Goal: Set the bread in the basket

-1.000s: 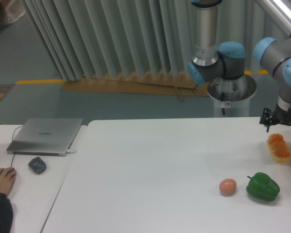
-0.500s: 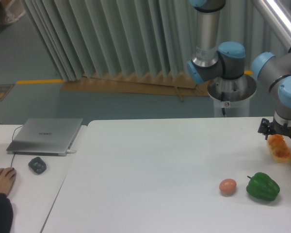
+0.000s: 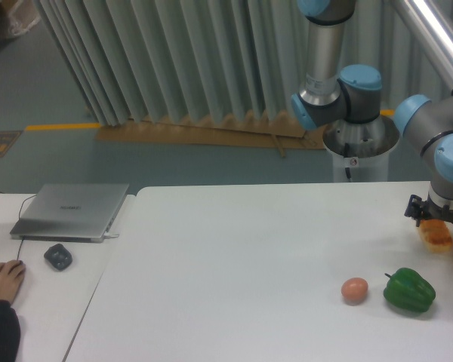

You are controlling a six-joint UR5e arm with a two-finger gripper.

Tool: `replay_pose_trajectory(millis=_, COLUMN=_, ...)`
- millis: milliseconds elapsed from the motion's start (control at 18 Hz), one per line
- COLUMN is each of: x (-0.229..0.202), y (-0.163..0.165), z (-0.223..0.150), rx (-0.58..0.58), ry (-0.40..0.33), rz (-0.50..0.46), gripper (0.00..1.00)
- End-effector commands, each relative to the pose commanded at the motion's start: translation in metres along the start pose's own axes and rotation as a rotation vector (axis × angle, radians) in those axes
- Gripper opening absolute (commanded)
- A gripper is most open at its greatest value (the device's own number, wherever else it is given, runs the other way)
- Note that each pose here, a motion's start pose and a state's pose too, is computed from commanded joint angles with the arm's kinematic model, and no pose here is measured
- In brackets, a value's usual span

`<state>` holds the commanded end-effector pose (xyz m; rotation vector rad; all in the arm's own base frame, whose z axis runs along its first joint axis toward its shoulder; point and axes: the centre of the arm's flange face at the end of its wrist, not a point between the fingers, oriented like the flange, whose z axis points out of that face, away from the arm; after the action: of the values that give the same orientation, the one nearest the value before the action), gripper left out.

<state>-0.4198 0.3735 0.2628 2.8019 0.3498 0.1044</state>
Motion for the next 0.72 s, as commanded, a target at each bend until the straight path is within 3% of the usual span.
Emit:
replay_pose_trajectory(millis=333, x=0.0045, y=-0.0046, z=0.0018, rx=-0.008, ry=-0.021, rz=0.004, gripper=1.0)
replay_pose_trajectory(millis=389, x=0.0044, y=-0.0047, z=0.0017, rx=-0.007, ry=-0.022, rz=0.002, gripper=0.89)
replay_pose_trajectory(millis=444, x=0.0045, y=-0.0048, z=0.0017, rx=-0.006, ry=-0.021, rz=-0.002, gripper=0.63)
replay_pose_trajectory(millis=556, x=0.0075, y=-0.0065, z=0.0013, rx=-0.007, ry=-0.022, rz=-0.005, gripper=0.4)
replay_pose_trajectory(millis=722, x=0.0098, y=-0.0072, z=-0.0011, rx=-0.005, ry=-0.025, rz=0.009, gripper=0.32)
